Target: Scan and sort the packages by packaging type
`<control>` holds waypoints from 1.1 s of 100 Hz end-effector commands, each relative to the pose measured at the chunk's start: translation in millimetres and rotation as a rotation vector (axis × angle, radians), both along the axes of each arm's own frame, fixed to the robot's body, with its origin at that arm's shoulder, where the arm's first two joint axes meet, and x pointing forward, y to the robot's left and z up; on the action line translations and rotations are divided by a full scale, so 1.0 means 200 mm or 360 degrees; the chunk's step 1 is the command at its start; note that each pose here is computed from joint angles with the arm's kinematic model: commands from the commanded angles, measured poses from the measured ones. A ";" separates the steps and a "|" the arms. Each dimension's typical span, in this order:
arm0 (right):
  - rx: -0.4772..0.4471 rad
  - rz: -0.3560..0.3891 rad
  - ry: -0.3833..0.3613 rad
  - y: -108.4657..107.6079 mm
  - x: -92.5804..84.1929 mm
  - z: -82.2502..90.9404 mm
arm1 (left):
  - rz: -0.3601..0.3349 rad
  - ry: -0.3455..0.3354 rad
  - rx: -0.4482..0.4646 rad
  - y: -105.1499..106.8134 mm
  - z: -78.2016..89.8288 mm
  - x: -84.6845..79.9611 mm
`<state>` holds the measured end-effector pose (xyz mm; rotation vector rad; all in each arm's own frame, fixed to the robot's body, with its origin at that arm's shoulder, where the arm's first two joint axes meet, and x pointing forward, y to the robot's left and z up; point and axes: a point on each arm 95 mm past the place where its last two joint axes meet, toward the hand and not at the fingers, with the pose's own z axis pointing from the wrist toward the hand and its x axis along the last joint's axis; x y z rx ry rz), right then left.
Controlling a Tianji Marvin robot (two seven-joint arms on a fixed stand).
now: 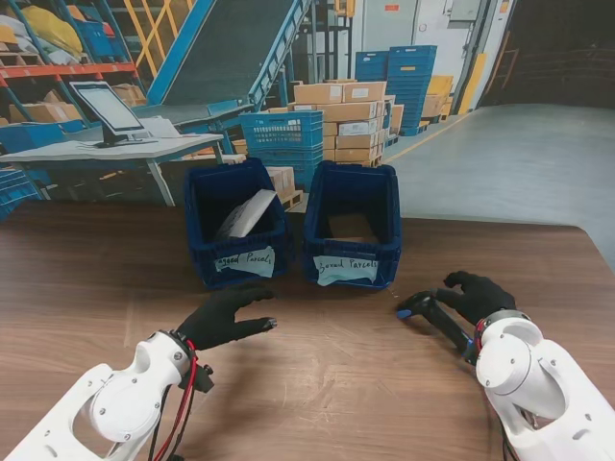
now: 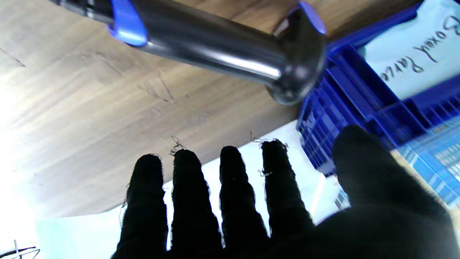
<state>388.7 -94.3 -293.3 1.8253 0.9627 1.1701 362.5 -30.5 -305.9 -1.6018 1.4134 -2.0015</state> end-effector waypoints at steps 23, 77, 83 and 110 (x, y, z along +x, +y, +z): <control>0.0215 -0.0003 -0.0176 0.16 -0.12 0.04 | 0.0041 0.0023 -0.0052 0.00 0.00 -0.02; 0.0575 0.0256 -0.0505 0.40 -0.35 0.03 | 0.0116 0.0082 -0.0136 0.04 0.01 -0.05; 0.0624 0.0295 -0.0527 0.43 -0.37 0.00 | 0.0122 0.0089 -0.0125 0.05 0.02 -0.06; 0.0659 0.0495 -0.0611 0.54 -0.42 -0.09 | 0.0173 0.0121 -0.0109 0.10 0.02 -0.11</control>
